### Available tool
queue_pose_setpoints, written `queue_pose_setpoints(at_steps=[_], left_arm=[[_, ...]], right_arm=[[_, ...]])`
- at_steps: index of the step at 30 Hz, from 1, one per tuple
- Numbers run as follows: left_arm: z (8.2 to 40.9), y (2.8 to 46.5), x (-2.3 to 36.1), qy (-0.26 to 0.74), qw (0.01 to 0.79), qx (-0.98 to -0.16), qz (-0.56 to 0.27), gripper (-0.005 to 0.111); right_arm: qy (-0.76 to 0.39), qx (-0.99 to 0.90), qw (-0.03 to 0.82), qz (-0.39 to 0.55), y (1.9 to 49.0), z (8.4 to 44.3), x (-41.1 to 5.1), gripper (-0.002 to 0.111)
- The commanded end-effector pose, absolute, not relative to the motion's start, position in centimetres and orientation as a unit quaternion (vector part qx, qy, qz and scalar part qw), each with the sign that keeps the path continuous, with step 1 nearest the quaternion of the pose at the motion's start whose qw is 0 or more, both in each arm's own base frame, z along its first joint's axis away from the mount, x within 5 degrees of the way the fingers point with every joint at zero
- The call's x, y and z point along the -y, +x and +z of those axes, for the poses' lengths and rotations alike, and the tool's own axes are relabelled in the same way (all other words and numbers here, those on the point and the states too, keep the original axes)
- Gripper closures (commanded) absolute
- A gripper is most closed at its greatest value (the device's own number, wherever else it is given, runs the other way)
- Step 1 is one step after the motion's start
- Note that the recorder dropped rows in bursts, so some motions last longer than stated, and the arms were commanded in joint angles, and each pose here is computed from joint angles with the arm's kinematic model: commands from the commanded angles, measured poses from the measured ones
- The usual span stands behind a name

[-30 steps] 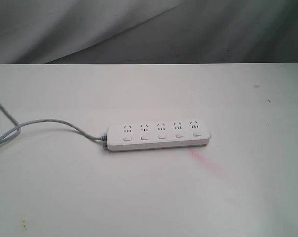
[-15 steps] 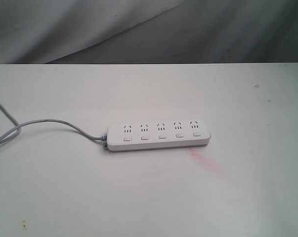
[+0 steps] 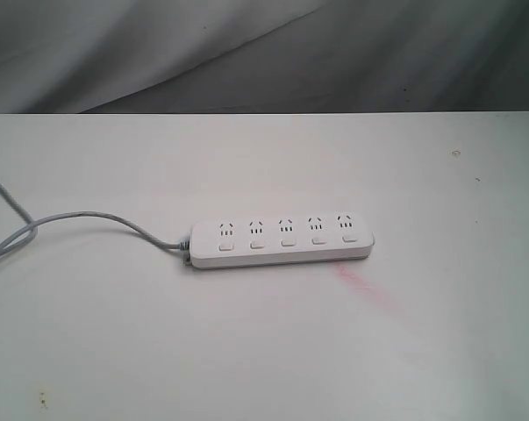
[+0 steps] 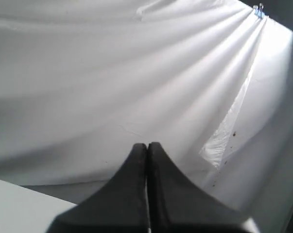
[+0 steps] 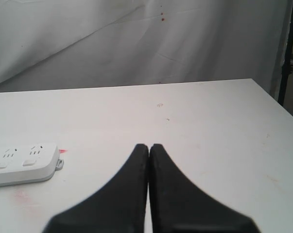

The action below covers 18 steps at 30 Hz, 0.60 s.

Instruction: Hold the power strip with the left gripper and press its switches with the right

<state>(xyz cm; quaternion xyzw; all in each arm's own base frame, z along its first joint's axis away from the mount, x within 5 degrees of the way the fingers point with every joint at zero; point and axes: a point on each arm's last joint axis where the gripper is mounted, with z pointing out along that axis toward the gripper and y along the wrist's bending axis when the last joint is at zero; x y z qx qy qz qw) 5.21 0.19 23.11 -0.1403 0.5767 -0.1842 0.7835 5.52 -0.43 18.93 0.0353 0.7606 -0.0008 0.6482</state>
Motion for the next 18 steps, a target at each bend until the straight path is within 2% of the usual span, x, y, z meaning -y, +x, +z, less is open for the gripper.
queue_pose_setpoints(at_steps=[1, 5, 13, 18], left_arm=[[23.1, 5.3, -0.1, -0.178, 0.752, -0.592, -0.23, 0.107], [24.4, 5.0, 0.2, -0.175, 0.729, -0.619, -0.234, 0.107], [29.9, 6.4, 0.5, -0.164, 0.692, -0.668, -0.22, 0.107], [33.9, 9.2, 1.0, -0.084, 0.628, -0.76, -0.142, 0.107]], right_arm=[[0.038, -0.758, 0.651, 0.003, 5.5, 19.1, 0.4, 0.108], [0.038, -0.758, 0.651, 0.003, 5.5, 19.1, 0.4, 0.108], [0.038, -0.758, 0.651, 0.003, 5.5, 19.1, 0.4, 0.108], [0.038, -0.758, 0.651, 0.003, 5.5, 19.1, 0.4, 0.108]])
